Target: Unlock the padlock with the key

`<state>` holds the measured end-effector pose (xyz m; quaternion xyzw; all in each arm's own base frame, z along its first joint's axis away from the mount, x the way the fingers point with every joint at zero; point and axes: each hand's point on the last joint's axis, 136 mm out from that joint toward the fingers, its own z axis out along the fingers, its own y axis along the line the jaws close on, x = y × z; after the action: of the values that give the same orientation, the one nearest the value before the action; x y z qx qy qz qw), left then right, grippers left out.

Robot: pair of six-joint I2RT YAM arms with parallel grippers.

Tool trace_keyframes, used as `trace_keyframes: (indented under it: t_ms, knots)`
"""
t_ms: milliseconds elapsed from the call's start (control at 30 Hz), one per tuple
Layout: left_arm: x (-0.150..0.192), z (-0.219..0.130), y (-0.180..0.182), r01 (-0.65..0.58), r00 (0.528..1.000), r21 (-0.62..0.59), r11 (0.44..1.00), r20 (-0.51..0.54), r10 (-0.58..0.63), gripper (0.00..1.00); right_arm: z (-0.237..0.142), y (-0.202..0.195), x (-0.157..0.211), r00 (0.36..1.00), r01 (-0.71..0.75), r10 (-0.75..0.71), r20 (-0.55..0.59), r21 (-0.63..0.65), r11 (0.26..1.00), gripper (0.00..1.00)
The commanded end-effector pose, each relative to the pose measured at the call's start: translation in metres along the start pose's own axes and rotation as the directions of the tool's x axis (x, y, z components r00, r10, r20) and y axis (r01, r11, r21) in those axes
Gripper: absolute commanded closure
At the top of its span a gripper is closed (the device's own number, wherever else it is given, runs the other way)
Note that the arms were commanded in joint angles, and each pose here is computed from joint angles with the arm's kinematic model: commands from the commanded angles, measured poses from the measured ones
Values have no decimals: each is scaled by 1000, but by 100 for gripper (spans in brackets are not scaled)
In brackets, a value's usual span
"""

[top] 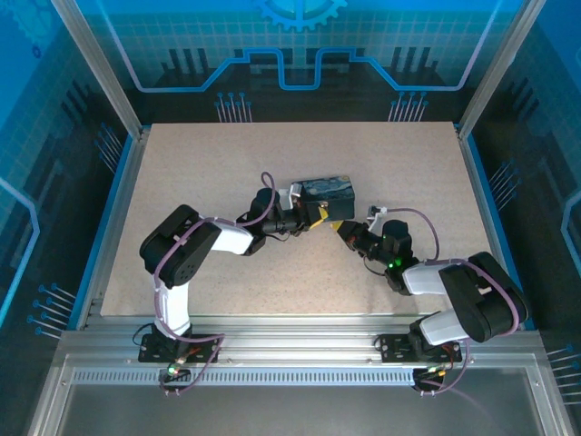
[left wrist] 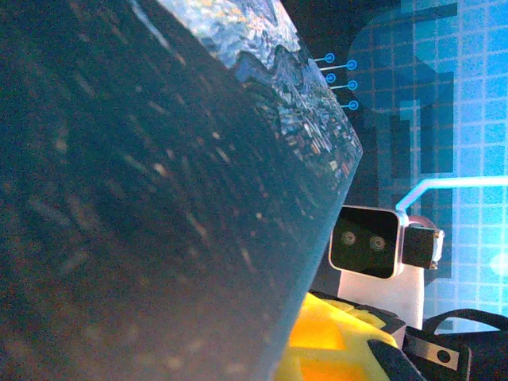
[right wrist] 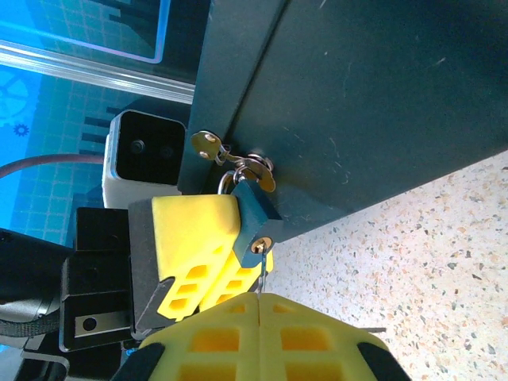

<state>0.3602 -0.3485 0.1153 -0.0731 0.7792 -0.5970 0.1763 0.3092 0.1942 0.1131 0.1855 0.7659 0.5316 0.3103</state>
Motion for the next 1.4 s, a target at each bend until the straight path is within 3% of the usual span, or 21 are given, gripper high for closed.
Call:
trace_keyframes:
  t_ms: [0, 833, 1367]
  knots:
    - [11, 0, -10, -11, 999, 65, 998, -53, 14, 100, 5, 15, -16, 999, 25, -24, 39, -50, 998, 100]
    - [8, -1, -13, -8, 999, 96, 995, -38, 12, 100, 1, 5, -19, 992, -107, 111, 60, -65, 992, 100]
    - [3, -4, -18, -11, 1000, 109, 994, -27, 14, 100, -19, 10, 9, 995, 37, -46, -87, -102, 994, 100]
